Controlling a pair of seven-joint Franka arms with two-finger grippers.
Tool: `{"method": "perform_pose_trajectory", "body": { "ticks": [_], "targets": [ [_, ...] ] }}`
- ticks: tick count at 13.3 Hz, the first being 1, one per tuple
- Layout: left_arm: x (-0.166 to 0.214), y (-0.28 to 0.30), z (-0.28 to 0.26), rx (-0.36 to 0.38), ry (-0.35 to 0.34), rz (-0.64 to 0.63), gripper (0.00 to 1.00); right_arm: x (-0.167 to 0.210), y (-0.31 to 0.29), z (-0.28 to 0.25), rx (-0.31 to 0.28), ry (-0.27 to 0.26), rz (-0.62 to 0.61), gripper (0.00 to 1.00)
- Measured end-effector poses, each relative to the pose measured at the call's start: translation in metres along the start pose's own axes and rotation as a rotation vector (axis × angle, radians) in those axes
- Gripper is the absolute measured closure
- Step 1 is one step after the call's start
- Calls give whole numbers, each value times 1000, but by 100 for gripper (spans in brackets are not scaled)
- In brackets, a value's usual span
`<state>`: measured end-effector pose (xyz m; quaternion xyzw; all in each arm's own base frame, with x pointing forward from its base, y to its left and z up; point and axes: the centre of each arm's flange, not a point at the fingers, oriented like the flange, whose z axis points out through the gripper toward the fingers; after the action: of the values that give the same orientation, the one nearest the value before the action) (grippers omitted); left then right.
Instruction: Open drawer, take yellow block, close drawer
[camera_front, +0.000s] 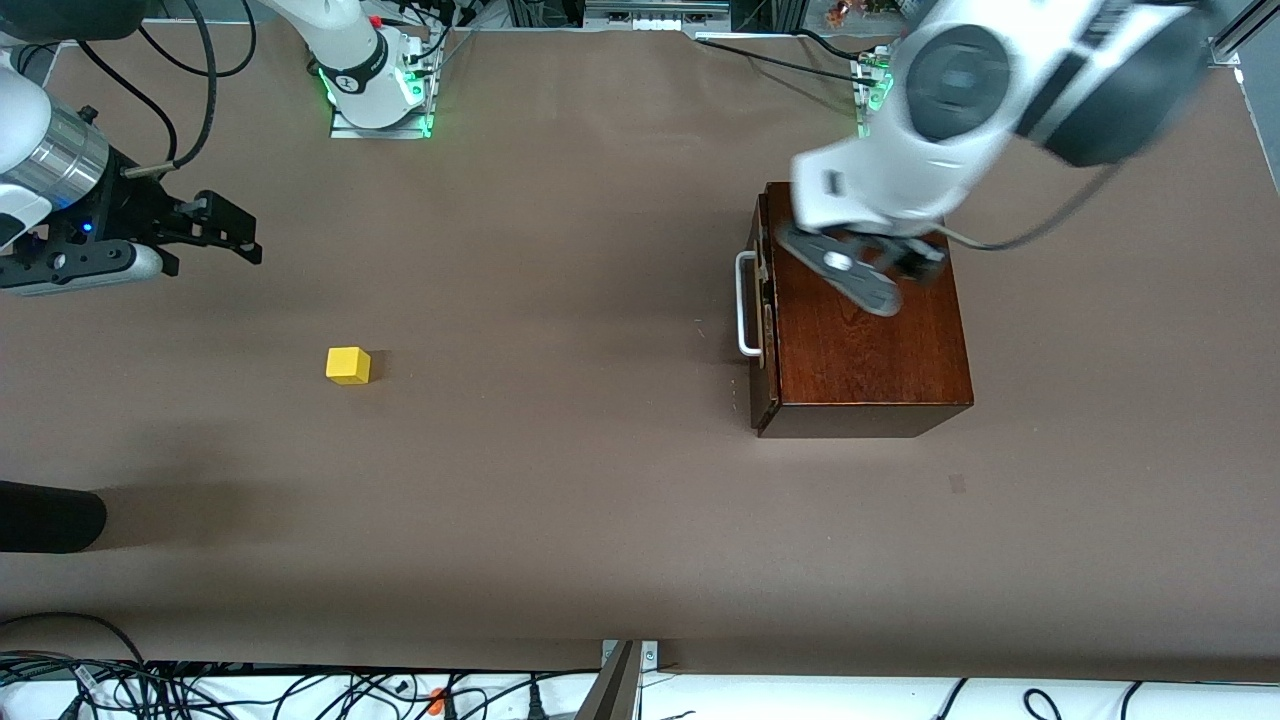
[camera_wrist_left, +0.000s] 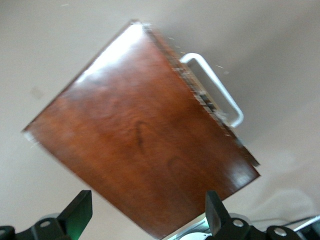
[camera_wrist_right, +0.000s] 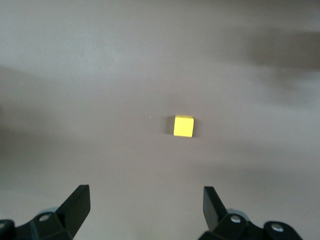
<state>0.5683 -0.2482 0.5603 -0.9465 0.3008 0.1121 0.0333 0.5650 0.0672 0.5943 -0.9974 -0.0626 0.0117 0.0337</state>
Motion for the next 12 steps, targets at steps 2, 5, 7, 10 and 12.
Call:
{"method": "perform_pose_trajectory", "body": {
  "ticks": [2,5,7,10,12],
  "targets": [
    [-23,-45,-18,-4,32,-142,0,0,5,-9,-7,14,-12,0],
    [-70,-112,-35,-95,125,-360,0,-1,13,-16,-9,20,-6,0],
    [-99,-144,-37,-83,218,-454,0,-1,23,-15,-10,19,10,0],
    [-142,-151,-30,-55,256,-522,0,-1,25,-15,-10,12,13,0],
    [-156,-152,-26,-55,250,-539,0,-1,25,-15,-10,12,13,0]
  ]
}}
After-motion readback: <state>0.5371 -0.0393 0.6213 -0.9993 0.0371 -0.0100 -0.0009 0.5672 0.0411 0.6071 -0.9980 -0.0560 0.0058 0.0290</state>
